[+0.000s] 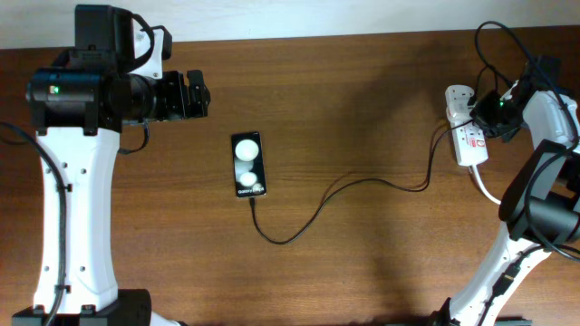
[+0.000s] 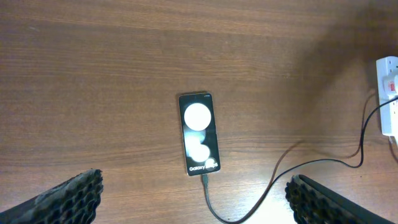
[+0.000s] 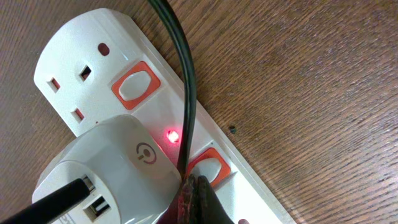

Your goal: Plug charger to phone and switch on socket

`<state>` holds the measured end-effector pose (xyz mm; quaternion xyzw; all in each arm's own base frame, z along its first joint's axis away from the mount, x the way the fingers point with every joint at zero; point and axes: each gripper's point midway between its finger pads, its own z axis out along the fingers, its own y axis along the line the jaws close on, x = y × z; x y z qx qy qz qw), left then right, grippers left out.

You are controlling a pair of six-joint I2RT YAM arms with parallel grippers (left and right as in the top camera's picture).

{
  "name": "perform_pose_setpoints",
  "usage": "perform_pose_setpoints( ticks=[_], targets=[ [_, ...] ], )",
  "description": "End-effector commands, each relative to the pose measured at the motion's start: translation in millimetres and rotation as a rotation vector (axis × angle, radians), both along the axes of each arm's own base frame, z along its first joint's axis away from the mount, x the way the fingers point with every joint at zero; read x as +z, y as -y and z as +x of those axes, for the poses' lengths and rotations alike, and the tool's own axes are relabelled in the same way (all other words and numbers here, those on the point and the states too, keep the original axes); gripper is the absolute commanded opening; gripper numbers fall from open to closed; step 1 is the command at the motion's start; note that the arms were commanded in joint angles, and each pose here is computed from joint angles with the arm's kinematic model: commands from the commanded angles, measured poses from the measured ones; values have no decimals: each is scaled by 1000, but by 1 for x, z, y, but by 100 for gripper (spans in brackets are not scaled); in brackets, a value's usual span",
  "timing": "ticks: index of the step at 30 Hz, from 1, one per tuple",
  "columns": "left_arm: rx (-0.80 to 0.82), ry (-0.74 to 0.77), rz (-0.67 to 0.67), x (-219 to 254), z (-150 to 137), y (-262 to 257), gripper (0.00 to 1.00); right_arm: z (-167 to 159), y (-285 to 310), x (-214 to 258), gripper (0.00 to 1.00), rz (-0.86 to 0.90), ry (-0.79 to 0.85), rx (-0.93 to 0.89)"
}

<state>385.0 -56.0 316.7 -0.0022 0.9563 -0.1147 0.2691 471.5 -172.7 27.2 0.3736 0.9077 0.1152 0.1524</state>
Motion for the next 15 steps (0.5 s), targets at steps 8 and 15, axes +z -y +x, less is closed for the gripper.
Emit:
perform_pose_setpoints(
  ticks=[8, 15],
  targets=[
    [1, 33, -7, 12, -4, -2, 99, -45, 12, 145, 4, 12, 209, -47],
    [1, 33, -7, 12, -4, -2, 99, -62, -66, 253, 4, -79, 437, 225]
  ],
)
